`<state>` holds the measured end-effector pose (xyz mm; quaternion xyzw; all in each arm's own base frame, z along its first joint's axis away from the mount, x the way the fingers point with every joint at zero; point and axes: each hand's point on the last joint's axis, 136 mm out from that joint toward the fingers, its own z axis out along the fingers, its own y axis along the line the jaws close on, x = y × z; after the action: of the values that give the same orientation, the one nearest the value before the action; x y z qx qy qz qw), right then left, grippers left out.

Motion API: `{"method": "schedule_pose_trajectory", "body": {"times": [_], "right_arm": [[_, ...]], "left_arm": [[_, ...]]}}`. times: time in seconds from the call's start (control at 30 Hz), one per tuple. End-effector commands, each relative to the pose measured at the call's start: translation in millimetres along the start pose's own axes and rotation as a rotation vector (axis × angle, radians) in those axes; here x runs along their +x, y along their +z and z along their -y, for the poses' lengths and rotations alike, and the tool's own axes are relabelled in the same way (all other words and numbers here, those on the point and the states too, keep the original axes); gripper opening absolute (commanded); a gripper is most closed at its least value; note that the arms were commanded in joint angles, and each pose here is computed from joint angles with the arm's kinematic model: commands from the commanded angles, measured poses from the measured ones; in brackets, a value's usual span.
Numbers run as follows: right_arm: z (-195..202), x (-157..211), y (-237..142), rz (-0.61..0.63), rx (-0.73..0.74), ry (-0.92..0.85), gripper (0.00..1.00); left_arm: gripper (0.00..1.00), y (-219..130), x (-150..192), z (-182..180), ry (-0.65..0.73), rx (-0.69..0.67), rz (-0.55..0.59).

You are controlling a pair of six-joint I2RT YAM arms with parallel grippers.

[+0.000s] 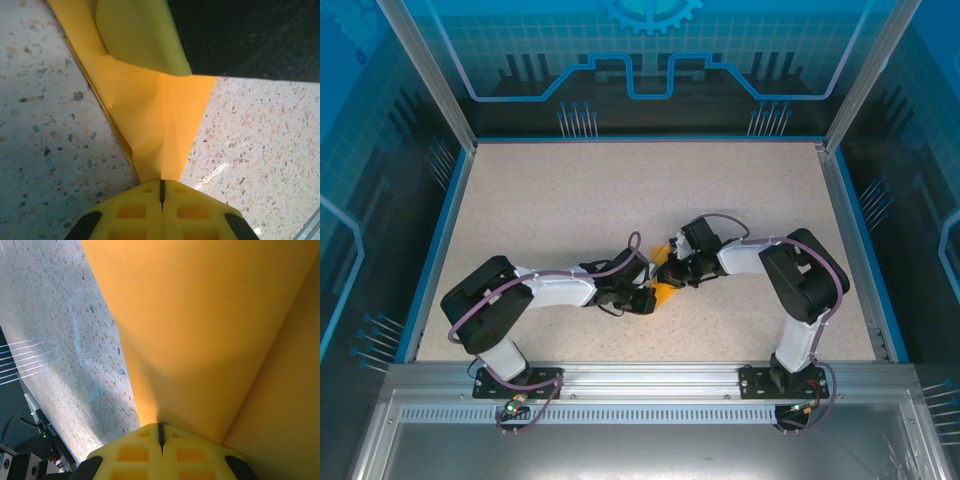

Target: Fold a paper plane with a square sheet of paper (pick it up from the middle)

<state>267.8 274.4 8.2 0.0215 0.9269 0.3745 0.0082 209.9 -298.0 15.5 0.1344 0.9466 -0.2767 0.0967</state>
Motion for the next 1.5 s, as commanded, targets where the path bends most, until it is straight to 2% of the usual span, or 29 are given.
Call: {"method": "schedule_pose_trajectory", "body": {"times": [0.0, 0.23, 0.47, 0.6, 0.97, 1.47], "right_arm": [[65.8, 31.6, 10.3, -0.087, 0.219, 0.113, 0.02], [68.0, 31.9, 10.9, -0.09, 0.228, 0.111, 0.01], [67.7, 32.6, 11.3, -0.092, 0.221, 0.112, 0.01], [66.9, 33.2, 12.3, -0.094, 0.215, 0.111, 0.01], [66.5, 32.7, 12.5, -0.094, 0.211, 0.11, 0.01], [68.8, 32.7, 14.3, -0.099, 0.218, 0.113, 0.01]], "left_arm": [[0.0, 3.2, 20.7, -6.5, -0.028, 0.011, -0.071], [0.0, -8.5, 13.6, 11.6, -0.027, 0.065, -0.066], [0.0, -28.5, -26.4, 25.4, -0.033, 0.104, 0.057], [0.0, -21.8, -38.0, 25.0, -0.048, 0.11, 0.072], [0.0, -0.4, -34.2, 10.1, -0.051, 0.057, 0.036], [0.0, 1.2, -17.8, -6.6, -0.006, -0.018, -0.021]]}}
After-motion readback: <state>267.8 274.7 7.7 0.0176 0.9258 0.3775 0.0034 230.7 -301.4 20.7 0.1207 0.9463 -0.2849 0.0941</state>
